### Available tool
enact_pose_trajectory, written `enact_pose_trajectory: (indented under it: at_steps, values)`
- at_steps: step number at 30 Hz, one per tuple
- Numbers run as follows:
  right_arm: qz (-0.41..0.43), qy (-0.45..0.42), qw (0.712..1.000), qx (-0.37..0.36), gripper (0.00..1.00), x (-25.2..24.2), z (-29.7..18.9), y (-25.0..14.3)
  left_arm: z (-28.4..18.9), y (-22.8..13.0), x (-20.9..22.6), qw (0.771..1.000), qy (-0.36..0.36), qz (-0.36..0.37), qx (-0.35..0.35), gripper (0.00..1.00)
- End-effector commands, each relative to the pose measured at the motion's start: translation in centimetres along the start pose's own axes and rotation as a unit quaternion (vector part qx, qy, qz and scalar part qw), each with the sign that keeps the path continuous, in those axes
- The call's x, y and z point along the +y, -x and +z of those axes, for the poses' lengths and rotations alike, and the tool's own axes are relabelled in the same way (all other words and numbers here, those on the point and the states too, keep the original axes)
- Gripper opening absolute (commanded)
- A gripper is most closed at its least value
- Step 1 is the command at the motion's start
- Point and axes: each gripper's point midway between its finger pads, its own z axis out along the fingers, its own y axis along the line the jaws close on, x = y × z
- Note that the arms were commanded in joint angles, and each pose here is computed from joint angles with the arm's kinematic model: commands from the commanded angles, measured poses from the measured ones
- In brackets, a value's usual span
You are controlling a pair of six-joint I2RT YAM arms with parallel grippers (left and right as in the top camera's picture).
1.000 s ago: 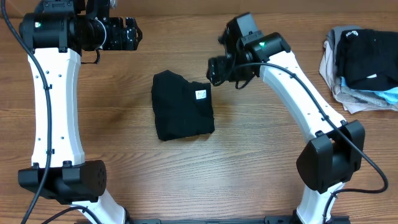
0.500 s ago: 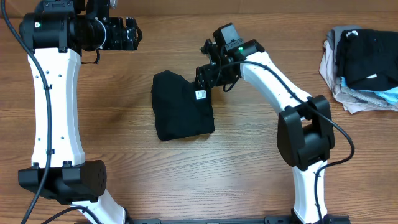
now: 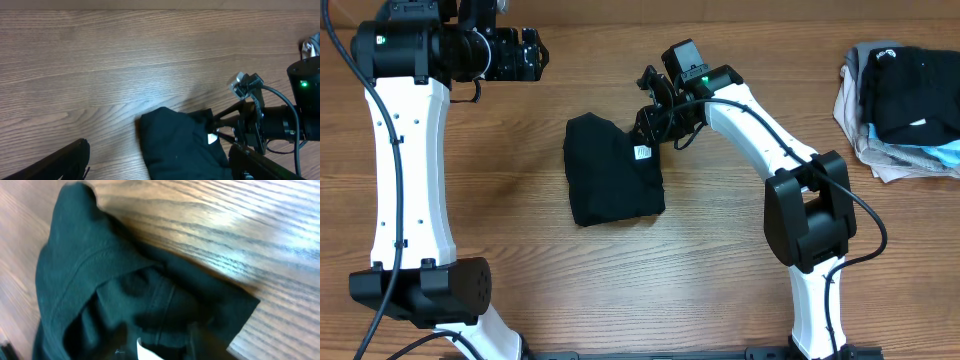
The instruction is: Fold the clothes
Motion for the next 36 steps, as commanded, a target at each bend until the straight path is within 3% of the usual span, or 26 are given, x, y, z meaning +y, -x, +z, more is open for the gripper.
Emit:
enact_pose_trajectory:
  at_steps: [1,7,12,17,26,36]
  values:
    - [-0.004,0.002,1.000,-0.003,0.64,-0.1,0.2,0.3,0.4,0.0,0.1,1.000,0.002,0.011,0.003,0.91]
    - [0.006,0.008,1.000,0.005,0.63,-0.5,1.4,0.0,0.4,-0.1,0.1,1.000,0.002,0.011,0.005,0.91]
    - [0.012,0.026,1.000,0.005,0.24,-0.1,1.7,0.1,0.4,0.0,0.1,1.000,0.002,0.011,0.004,0.91]
    - [0.034,0.028,0.999,-0.015,0.05,-0.8,-0.2,1.3,0.4,0.0,0.2,1.000,0.006,0.011,0.004,0.92]
    - [0.113,-0.009,0.994,0.001,0.04,-4.8,-6.6,0.7,0.4,0.0,0.6,1.000,0.017,0.011,0.004,0.92]
    - [0.187,-0.066,0.978,0.064,0.04,-11.3,-2.3,-6.3,0.4,0.0,0.6,1.000,0.017,0.011,0.005,0.92]
